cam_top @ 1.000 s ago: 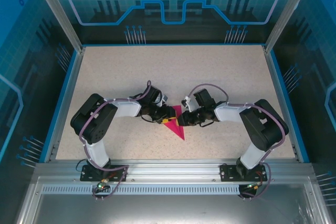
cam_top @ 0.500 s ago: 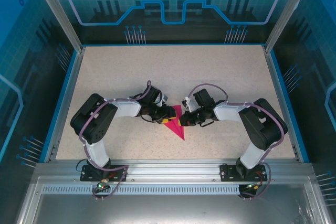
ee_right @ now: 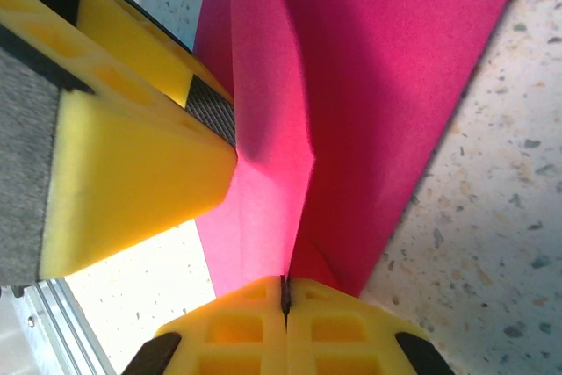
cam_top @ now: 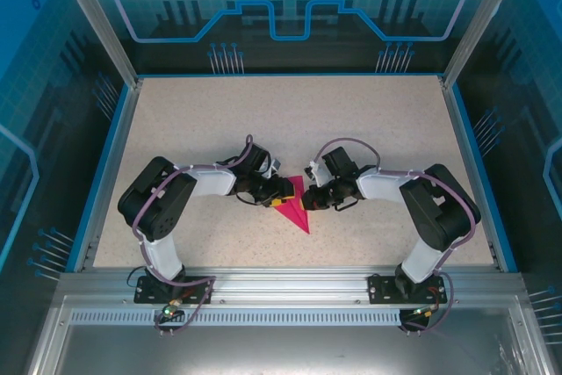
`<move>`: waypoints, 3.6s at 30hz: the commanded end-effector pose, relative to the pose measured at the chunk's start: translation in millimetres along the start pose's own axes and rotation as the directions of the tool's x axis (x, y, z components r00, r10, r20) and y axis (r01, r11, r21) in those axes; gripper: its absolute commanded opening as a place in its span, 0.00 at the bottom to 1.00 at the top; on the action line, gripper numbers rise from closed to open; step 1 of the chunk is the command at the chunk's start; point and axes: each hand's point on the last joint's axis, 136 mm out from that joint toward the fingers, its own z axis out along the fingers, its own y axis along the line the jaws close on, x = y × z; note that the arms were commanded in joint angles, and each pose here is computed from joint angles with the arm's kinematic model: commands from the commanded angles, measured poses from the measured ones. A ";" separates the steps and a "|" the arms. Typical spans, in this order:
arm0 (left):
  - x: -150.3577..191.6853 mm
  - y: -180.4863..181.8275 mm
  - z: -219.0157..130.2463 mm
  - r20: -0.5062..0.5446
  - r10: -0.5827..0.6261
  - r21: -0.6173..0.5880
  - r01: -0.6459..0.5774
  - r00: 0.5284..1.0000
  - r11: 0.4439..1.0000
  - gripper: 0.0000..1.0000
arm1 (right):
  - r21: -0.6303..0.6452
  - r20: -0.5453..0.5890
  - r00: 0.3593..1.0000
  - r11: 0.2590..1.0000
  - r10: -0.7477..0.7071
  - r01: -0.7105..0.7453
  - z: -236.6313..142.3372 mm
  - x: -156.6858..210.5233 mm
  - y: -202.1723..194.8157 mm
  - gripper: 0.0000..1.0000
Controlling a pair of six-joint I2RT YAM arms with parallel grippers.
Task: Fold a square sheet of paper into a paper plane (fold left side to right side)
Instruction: Fourth fold the wing at the center of the table.
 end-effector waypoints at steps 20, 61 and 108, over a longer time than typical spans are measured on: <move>8.3 25.5 3.7 -0.019 -0.034 -0.100 0.032 0.999 0.994 0.43 | 0.090 -0.058 0.998 0.996 0.017 -0.012 5.8 8.0 -19.6 0.03; -11.2 3.5 21.3 -0.068 0.046 -0.102 -0.053 0.997 0.993 0.17 | 0.204 -0.177 0.983 0.979 0.043 -0.006 11.4 34.2 -35.3 0.03; -2.8 42.2 26.8 -0.065 0.009 -0.211 -0.022 0.998 0.977 0.15 | 0.021 -0.216 0.976 0.999 0.036 -0.033 13.4 53.7 14.3 0.27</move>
